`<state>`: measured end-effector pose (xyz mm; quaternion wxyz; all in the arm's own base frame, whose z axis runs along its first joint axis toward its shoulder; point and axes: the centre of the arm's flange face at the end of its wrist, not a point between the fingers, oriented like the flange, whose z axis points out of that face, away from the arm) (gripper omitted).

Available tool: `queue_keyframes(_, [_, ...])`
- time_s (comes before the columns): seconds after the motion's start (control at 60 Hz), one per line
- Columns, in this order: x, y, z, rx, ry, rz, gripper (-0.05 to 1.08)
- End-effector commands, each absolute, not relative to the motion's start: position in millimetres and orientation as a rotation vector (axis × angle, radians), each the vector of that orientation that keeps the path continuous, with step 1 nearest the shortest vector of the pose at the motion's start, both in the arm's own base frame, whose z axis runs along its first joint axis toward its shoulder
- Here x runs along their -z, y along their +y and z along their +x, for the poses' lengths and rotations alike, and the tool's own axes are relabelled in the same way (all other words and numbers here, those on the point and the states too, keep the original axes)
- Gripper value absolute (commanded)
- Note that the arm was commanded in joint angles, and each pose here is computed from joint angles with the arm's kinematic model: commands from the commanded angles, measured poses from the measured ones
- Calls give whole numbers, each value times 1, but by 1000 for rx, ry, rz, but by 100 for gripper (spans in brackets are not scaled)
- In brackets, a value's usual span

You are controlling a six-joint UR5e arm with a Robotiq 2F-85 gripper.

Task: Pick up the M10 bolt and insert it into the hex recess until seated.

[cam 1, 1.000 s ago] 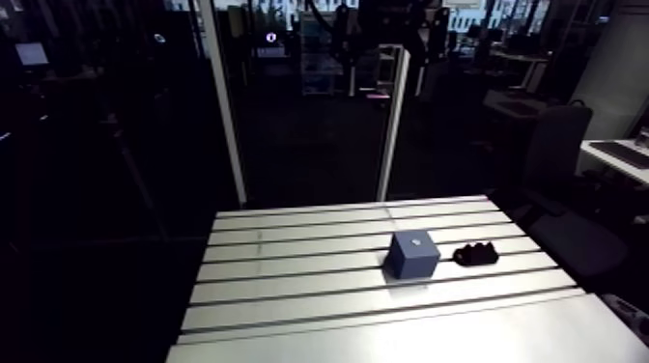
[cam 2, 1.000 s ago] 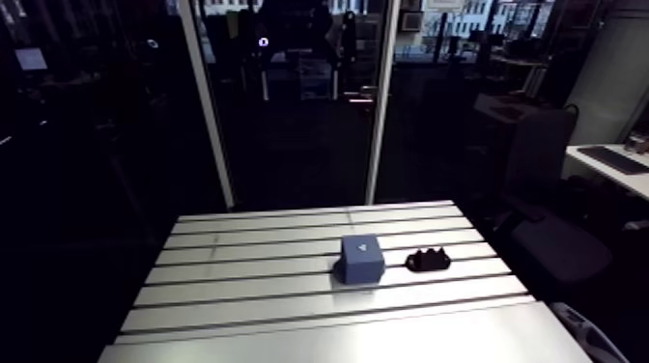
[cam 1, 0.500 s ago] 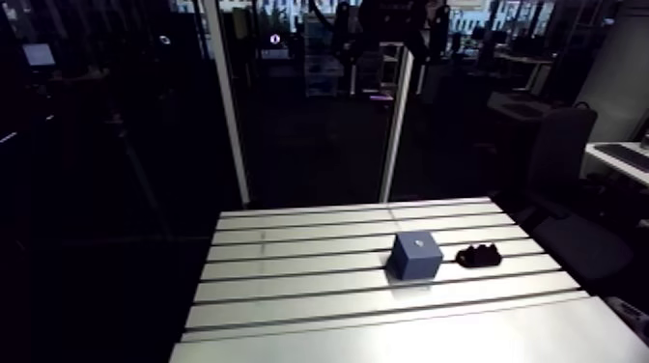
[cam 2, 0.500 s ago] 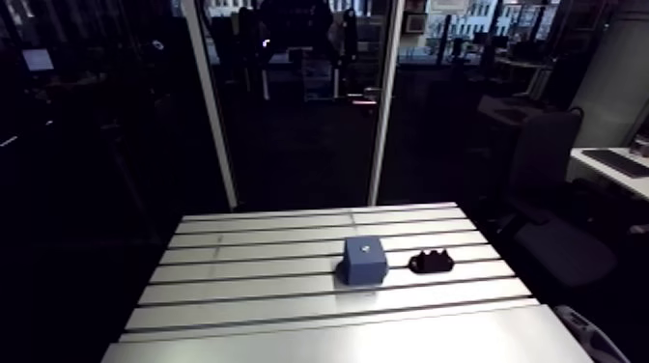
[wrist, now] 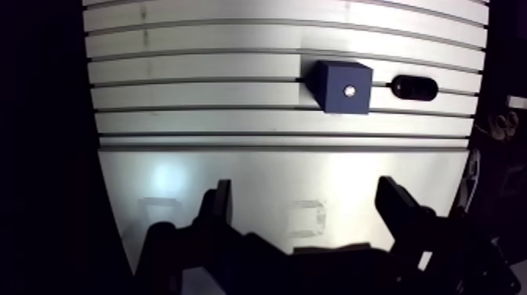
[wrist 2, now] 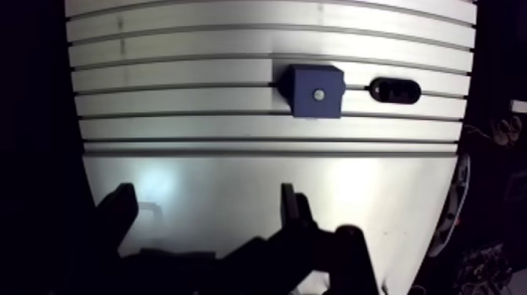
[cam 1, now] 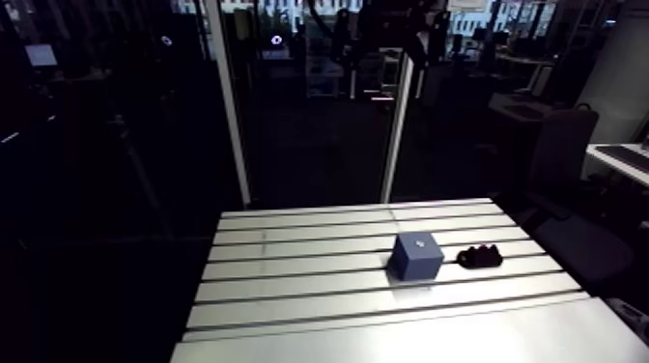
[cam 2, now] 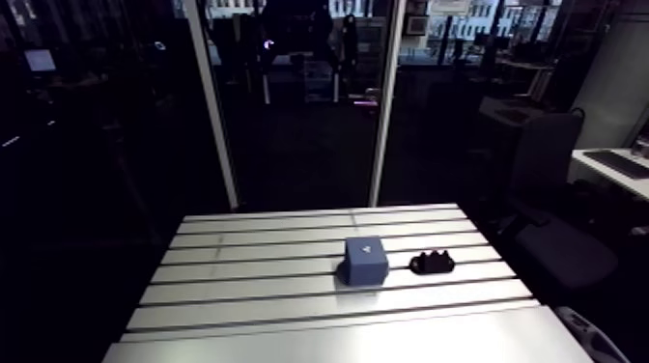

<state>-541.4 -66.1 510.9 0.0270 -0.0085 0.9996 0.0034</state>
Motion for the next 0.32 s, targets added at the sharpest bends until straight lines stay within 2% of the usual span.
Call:
queue_keyframes(0.017, [-509, -66, -542, -8, 3090, -30, 0])
queue_keyframes(0.317, [-502, -68, -538, 2, 3077, -32, 0])
